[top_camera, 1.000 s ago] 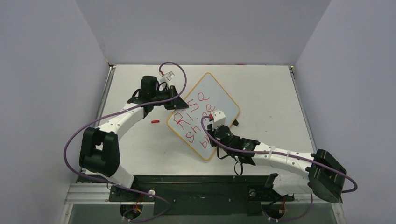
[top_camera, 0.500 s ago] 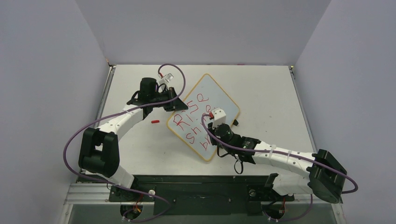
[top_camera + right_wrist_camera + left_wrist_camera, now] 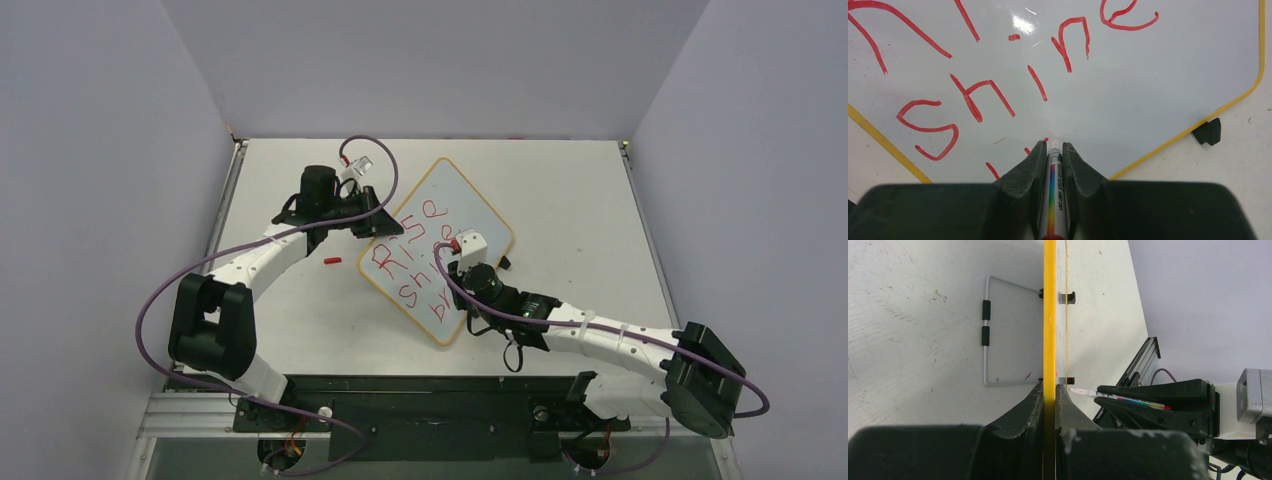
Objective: Write a sentence on the whiteboard
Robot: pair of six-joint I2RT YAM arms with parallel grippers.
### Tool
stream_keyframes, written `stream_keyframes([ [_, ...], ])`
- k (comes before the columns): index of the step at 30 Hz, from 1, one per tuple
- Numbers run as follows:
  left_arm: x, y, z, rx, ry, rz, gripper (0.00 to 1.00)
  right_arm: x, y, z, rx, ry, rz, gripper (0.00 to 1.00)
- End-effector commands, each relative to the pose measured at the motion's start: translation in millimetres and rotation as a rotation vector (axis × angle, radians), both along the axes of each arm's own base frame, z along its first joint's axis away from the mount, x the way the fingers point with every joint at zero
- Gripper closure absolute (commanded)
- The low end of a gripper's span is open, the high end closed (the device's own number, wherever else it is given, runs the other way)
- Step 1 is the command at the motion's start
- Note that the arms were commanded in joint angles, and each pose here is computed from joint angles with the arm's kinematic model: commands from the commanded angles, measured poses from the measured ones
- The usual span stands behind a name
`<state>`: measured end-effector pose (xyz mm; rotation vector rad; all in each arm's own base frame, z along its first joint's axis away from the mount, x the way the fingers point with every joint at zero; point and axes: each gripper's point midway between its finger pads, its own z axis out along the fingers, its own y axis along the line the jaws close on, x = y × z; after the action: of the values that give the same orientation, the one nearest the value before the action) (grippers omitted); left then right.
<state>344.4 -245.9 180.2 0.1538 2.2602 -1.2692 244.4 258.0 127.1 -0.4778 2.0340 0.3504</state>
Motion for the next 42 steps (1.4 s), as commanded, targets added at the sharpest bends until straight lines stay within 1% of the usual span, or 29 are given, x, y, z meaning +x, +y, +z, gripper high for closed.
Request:
stream_keyframes([
  [1,15,1,26,0.009,-0.142,0.008,1.0,12,5,16,0.03,-0.041,-0.022,1.0],
  [16,16,0,26,0.008,-0.142,0.008,1.0,17,1,0,0.011,-0.016,-0.035,1.0],
  [36,17,0,26,0.009,-0.144,0.01,1.0,-3,-17,-27,0.006,0.051,-0.044,1.0],
  [42,17,0,25,0.009,-0.141,0.008,1.0,-3,-22,-28,-0.002,0.045,-0.058,1.0],
])
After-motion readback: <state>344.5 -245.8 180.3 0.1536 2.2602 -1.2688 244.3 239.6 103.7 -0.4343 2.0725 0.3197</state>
